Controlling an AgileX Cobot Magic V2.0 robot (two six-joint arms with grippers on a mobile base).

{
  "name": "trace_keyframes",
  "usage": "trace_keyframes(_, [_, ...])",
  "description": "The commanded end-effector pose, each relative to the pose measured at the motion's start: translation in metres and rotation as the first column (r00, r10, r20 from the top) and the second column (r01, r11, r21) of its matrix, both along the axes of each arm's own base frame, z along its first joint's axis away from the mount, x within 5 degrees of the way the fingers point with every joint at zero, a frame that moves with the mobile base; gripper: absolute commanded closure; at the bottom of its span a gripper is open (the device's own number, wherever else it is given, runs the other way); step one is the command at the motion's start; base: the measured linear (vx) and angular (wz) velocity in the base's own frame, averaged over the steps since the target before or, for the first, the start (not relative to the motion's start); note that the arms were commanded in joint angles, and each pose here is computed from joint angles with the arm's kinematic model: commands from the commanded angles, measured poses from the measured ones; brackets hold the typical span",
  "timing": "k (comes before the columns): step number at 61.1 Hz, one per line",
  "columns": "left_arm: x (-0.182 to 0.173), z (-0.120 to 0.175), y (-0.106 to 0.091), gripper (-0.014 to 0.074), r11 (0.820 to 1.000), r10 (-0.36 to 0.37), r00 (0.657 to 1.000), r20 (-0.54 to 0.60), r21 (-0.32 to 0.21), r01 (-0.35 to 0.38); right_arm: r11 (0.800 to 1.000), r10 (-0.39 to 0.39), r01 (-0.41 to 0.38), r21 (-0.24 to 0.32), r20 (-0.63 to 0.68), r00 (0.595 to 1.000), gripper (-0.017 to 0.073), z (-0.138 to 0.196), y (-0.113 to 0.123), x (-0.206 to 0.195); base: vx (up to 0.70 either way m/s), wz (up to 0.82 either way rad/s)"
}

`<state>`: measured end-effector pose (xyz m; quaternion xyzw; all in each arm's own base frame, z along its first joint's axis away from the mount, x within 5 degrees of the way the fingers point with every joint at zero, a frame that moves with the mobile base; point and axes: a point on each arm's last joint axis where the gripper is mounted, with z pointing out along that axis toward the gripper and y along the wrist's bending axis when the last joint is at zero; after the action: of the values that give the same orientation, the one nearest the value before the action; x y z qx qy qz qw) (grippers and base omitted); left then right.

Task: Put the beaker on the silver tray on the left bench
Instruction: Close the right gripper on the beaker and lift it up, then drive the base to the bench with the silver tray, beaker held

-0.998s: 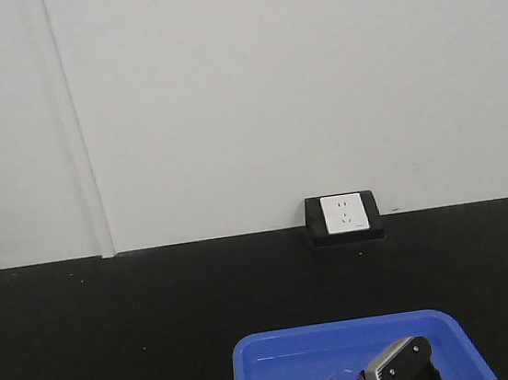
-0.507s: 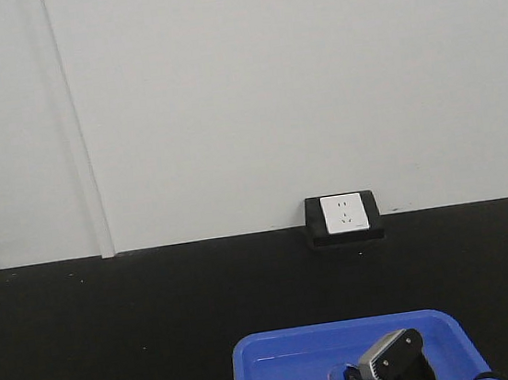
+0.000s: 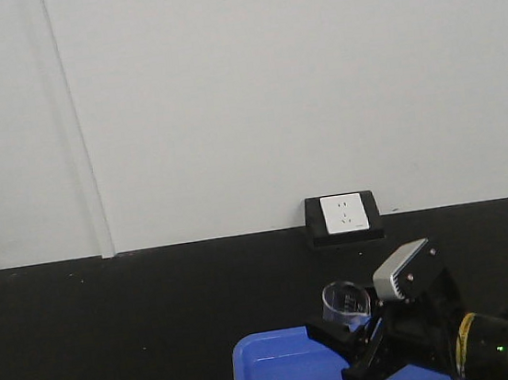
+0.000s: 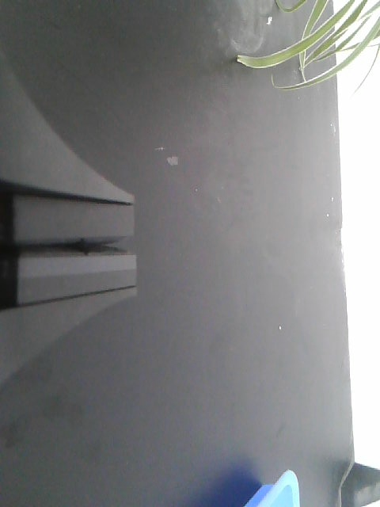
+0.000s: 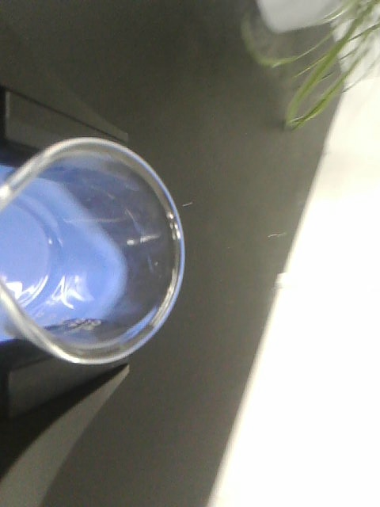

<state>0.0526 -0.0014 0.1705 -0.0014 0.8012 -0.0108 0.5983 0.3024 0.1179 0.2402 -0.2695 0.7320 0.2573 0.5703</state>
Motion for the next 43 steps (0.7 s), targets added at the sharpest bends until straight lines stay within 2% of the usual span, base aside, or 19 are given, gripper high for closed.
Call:
trace_keyframes(1, [0.002, 0.001, 0.000, 0.0592, 1.000, 0.000, 0.998, 0.066, -0.008, 0.000, 0.996, 0.040, -0.047, 0.075, 0.095, 0.995, 0.0575, 0.051, 0.002, -0.009, 0.00, 0.00])
trace_keyframes(11, [0.002, 0.001, 0.000, 0.0592, 1.000, 0.000, 0.998, 0.066, -0.008, 0.000, 0.988, 0.114, -0.124, 0.095, 0.106, 0.988, 0.0575, 0.096, 0.010, -0.014, 0.00, 0.00])
trace_keyframes(16, [0.002, 0.001, 0.000, 0.0592, 1.000, 0.000, 0.998, 0.066, -0.008, 0.000, 0.983, 0.168, -0.174, 0.053, 0.106, 0.980, 0.0575, 0.107, 0.020, -0.017, 0.00, 0.00])
trace_keyframes(24, [0.002, 0.001, 0.000, 0.0592, 1.000, 0.000, 0.998, 0.066, -0.008, 0.000, 0.974, 0.227, -0.228, -0.003, 0.115, 0.967, 0.0573, 0.112, 0.037, -0.023, 0.00, 0.00])
trace_keyframes(43, [0.002, 0.001, 0.000, 0.0592, 1.000, 0.000, 0.998, 0.066, -0.008, 0.000, 0.972, 0.236, -0.236, -0.010, 0.115, 0.965, 0.0573, 0.111, 0.040, -0.024, 0.00, 0.00])
